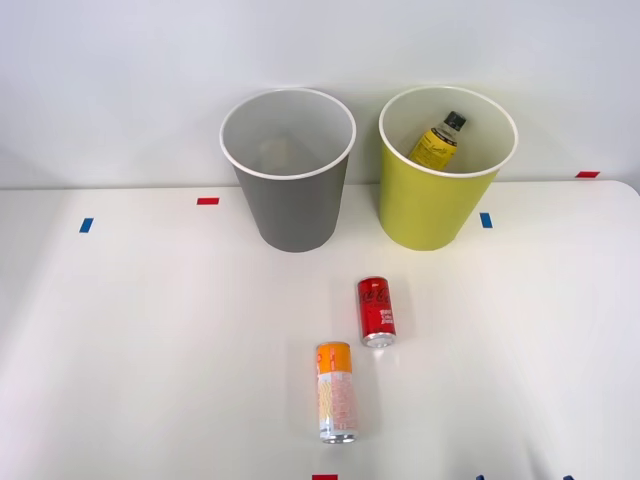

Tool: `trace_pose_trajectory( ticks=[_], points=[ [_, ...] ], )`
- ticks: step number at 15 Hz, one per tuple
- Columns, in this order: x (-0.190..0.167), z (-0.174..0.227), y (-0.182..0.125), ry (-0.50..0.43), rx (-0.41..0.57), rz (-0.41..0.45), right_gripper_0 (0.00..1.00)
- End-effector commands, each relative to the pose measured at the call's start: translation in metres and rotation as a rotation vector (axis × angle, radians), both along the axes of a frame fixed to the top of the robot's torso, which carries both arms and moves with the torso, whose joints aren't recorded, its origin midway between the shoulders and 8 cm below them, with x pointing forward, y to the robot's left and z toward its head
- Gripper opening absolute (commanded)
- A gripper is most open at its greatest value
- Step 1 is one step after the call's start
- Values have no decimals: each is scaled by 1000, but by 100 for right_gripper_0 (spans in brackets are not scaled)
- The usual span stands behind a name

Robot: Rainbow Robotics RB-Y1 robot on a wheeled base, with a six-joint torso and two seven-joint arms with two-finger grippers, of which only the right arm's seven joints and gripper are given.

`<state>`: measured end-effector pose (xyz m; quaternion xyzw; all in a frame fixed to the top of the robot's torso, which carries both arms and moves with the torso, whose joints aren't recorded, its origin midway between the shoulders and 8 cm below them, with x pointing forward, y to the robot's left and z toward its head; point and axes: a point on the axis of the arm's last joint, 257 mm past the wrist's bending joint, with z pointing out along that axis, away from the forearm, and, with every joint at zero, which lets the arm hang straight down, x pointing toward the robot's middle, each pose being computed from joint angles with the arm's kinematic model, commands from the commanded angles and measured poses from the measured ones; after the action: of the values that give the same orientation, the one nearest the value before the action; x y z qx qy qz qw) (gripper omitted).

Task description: Put cans in the gray bin, plastic bottles in the light green bin

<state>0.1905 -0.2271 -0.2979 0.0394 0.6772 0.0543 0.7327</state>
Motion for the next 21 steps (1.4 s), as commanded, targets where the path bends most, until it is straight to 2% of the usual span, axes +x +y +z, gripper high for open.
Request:
trace_pose_trajectory(
  ticks=[1,21],
  points=[
    [0,0,0,0,0,0,100],
    [0,0,0,0,0,0,100]
  ],
)
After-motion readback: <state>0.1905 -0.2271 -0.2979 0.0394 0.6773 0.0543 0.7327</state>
